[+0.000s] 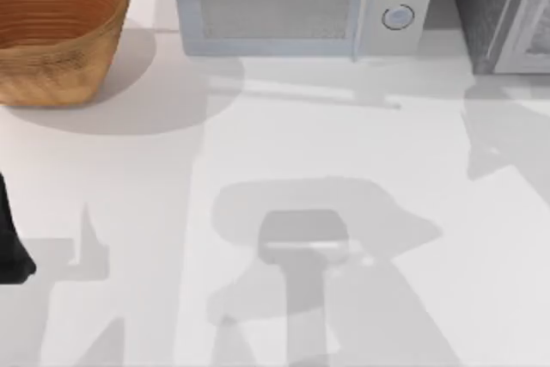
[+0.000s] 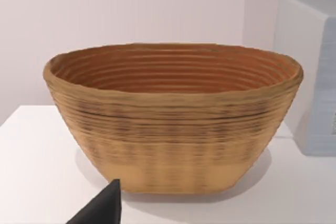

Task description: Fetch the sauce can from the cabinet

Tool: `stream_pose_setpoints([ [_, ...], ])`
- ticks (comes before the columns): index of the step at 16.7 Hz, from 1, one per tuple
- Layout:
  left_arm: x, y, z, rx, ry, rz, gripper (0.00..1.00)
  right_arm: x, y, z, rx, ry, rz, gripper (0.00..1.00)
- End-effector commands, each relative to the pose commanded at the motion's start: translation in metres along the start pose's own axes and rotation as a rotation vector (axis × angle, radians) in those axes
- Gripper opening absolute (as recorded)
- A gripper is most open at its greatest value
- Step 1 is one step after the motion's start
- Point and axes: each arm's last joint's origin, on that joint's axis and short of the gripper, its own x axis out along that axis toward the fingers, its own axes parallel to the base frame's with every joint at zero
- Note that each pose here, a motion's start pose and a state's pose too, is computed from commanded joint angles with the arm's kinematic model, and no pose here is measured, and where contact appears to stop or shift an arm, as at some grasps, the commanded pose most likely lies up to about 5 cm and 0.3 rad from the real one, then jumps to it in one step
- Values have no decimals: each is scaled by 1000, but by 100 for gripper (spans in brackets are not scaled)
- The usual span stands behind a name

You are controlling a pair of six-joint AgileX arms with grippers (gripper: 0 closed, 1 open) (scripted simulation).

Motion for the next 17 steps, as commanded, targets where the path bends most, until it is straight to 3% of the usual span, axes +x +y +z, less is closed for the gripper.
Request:
stream_pose_setpoints([
  [10, 0, 0, 0, 0, 0, 0, 100, 59, -43, -52, 4, 5, 166, 0],
  [17, 0, 0, 0, 0, 0, 0, 100, 87, -68, -119, 16, 13, 290, 0],
])
